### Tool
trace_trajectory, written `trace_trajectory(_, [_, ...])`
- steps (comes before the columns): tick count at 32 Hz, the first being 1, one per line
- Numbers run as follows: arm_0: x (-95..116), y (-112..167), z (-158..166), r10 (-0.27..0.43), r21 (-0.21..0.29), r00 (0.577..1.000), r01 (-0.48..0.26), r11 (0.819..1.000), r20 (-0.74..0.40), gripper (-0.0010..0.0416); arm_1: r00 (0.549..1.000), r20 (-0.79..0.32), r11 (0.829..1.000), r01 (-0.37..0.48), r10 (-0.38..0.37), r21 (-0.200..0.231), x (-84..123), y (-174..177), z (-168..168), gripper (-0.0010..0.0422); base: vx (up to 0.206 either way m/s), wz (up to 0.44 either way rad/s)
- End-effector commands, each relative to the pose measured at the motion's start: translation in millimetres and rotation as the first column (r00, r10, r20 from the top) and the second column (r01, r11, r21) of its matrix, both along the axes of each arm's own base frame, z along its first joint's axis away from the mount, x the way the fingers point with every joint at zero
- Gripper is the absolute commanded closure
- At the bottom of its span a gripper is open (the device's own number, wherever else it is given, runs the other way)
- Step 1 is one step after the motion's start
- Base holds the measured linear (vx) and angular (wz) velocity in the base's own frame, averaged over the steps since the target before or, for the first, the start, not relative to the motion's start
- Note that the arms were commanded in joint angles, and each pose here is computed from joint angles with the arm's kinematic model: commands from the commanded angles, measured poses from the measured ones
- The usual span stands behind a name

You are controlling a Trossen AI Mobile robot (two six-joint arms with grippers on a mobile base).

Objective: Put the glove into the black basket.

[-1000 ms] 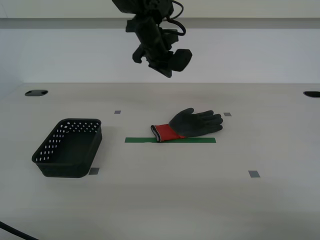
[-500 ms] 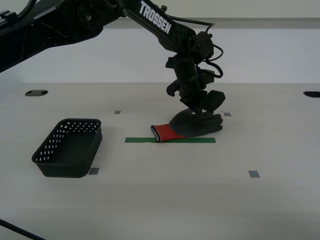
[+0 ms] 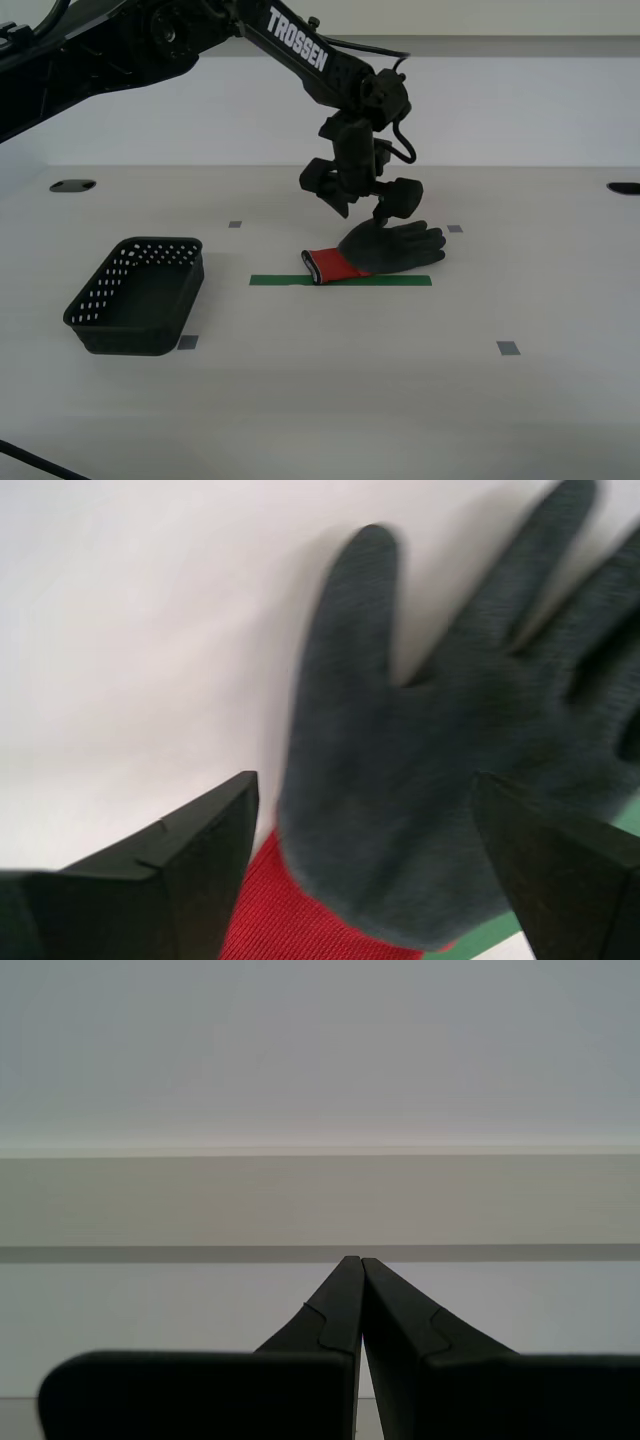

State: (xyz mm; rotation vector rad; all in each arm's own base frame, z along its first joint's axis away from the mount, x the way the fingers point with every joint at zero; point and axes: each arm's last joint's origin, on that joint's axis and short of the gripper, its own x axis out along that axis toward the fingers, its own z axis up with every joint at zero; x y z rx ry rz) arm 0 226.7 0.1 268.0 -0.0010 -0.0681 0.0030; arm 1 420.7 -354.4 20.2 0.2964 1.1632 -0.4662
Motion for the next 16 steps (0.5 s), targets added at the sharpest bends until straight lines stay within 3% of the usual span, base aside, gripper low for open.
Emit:
trace_trajectory(1, [0.1,-0.1,0.7,0.0,0.0,1.0,0.0,1.0,0.005,0.0405,0.998,-0.049,0.999,-0.048,0.049,0.013,2.5,10.0,-2.3,0.01,0.0,0.0])
trace_trajectory(3, [0.0,0.0,0.8,0.0,0.0,1.0,0.0,1.0,0.005,0.0405,0.993,-0.095,0.997,-0.065,0.069,0.049,-1.0,16.0,-7.3,0.0097,0.0,0.0])
trace_trajectory(11, [0.1,-0.1,0.7,0.0,0.0,1.0,0.0,1.0,0.005,0.0405,0.98,-0.176,0.992,-0.075,0.092,0.104,-9.4,21.9,-12.4,0.0096,0.0,0.0])
trace_trajectory(16, [0.1,-0.1,0.7,0.0,0.0,1.0,0.0,1.0,0.005,0.0405,0.958,-0.257,0.991,-0.117,0.129,0.061,-14.0,22.4,-16.6,0.0096,0.0,0.0])
